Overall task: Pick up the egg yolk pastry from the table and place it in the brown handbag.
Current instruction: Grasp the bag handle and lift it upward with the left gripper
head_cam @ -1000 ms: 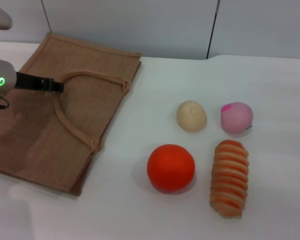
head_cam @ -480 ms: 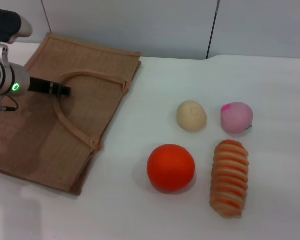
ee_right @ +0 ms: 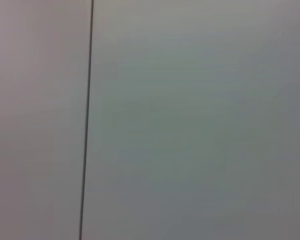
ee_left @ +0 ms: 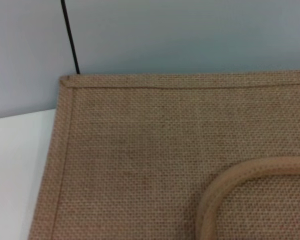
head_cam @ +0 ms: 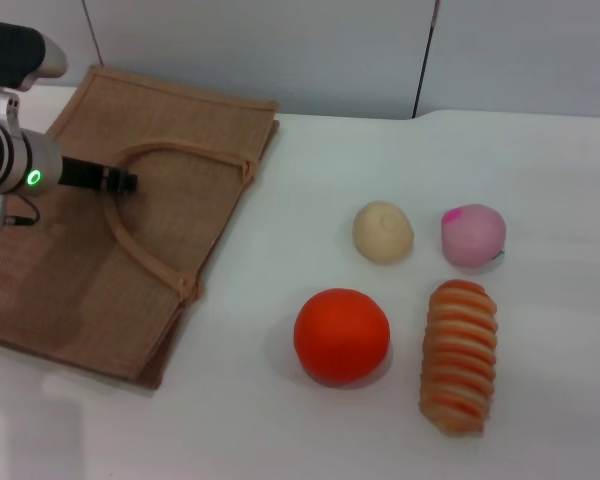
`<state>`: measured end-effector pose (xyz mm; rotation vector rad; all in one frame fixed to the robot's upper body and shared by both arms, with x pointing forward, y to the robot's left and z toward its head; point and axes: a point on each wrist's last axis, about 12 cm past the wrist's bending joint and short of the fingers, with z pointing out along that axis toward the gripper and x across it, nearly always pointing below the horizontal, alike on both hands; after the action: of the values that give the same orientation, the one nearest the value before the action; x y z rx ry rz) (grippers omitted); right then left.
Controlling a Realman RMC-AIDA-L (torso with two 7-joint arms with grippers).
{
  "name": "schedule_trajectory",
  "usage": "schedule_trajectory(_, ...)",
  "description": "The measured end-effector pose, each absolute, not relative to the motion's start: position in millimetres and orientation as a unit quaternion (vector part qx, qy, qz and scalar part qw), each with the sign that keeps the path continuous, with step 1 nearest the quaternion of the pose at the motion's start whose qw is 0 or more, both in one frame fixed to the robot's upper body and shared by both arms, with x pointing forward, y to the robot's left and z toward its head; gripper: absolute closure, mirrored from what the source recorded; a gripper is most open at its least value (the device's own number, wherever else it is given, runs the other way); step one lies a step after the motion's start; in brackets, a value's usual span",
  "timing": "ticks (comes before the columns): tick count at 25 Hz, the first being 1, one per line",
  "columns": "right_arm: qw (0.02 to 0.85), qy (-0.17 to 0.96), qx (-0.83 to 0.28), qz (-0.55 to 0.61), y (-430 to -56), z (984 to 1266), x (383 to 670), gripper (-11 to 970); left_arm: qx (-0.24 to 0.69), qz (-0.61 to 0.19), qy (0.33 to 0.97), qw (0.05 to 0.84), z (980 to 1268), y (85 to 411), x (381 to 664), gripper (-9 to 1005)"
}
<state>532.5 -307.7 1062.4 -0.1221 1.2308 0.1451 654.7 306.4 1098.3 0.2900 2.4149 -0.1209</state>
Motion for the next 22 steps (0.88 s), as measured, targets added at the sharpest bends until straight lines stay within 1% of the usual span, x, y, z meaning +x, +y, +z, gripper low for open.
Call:
schedule_trajectory(3,0.812,0.577,-0.057,0.068,-308,1062,532,125,0.112,-0.048,0.931,0.345,1098,306,654,494)
schedule_trajectory(14,0.812,0.578,-0.056,0.065,-310,1061,531,133,0.100,-0.060,0.926,0.359,1101,307,653,854)
schedule_trajectory(22,0.811,0.579,-0.056,0.064,-310,1061,531,138,0.107,-0.085,0.909,0.394,1108,302,647,873)
